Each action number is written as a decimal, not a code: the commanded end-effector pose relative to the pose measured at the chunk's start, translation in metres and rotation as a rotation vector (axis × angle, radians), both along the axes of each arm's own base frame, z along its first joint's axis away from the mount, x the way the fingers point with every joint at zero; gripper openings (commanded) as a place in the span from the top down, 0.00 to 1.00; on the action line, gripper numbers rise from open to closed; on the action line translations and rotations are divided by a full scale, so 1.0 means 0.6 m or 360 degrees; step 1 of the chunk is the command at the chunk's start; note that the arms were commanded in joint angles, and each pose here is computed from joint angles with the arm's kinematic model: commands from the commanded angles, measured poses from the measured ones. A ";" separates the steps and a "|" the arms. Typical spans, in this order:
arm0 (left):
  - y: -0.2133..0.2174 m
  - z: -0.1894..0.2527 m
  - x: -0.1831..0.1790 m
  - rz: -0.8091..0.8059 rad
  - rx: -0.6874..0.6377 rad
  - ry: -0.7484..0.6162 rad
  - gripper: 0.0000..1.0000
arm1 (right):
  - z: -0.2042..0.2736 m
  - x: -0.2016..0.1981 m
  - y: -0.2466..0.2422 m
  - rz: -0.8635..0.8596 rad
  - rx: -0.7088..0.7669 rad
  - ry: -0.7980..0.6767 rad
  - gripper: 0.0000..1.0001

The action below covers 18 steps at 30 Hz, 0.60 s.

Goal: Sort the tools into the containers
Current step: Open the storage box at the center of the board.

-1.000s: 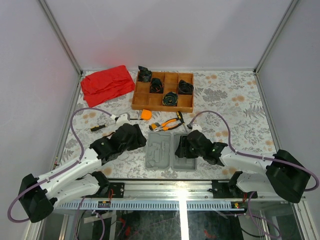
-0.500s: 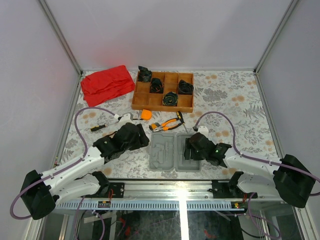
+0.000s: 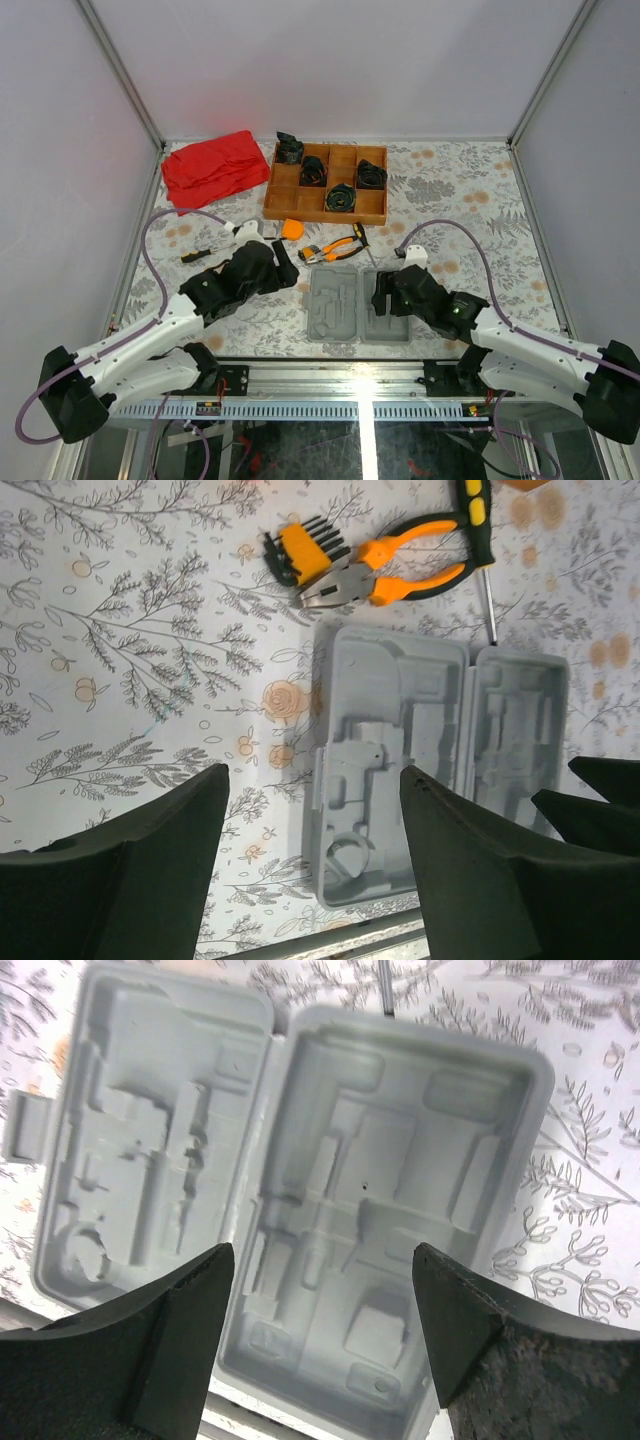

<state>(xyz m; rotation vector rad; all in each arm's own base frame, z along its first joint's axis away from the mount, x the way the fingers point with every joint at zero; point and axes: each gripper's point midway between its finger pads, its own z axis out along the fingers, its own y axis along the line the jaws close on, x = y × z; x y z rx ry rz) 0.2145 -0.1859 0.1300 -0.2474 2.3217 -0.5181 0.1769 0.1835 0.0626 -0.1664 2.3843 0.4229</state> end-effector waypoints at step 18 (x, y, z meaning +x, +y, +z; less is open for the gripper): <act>0.028 0.000 0.037 0.0049 -0.0154 0.0112 0.23 | 0.028 0.075 0.063 -0.0248 0.0037 0.0008 0.24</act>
